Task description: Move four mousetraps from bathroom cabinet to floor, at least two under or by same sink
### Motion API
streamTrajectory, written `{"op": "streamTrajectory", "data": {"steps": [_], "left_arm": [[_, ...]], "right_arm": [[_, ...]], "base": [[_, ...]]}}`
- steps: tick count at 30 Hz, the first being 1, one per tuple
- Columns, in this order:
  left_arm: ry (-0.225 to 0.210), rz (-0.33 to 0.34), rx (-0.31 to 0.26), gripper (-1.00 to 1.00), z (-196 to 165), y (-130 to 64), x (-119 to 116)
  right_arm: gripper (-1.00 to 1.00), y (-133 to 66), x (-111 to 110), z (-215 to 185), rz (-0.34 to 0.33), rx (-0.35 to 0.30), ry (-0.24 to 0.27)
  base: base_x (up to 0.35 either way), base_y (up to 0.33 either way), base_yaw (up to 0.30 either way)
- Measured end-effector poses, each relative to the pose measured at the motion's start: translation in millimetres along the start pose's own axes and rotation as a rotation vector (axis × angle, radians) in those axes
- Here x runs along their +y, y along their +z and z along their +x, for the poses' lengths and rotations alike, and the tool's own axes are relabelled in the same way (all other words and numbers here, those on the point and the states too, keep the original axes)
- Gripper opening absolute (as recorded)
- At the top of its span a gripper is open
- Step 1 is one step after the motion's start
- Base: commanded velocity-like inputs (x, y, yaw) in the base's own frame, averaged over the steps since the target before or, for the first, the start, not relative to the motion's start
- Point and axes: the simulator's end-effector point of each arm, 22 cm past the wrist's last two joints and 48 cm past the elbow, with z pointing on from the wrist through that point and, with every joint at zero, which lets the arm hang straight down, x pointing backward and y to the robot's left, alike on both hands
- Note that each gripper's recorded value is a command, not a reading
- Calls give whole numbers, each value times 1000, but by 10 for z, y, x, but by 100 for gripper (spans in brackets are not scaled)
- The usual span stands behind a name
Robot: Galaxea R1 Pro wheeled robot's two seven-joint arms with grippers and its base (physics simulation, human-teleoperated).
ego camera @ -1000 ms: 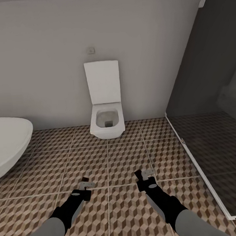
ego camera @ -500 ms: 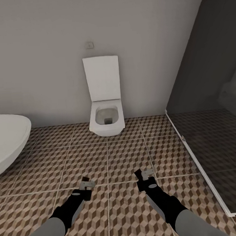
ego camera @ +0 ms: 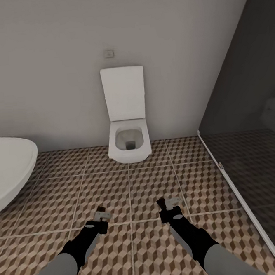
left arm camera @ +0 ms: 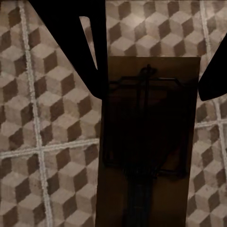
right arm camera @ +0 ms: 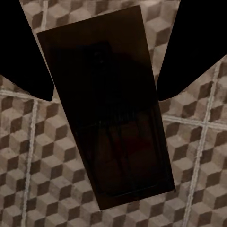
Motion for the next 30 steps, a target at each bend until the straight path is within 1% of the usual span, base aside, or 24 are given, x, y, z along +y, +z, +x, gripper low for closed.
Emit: {"op": "streamTrajectory", "data": {"steps": [5, 17, 30], "left_arm": [[0, 0, 1, -100, 1, 0, 0], [0, 1, 3, -100, 10, 0, -10], [1, 1, 0, -100, -2, -1, -12]], "right_arm": [[-100, 0, -1, -4, 0, -1, 0], [-100, 0, -1, -4, 0, -1, 0], [-100, 0, 0, -2, 0, 0, 0]], "base": [[278, 117, 0], [283, 8, 0], [31, 0, 0]]}}
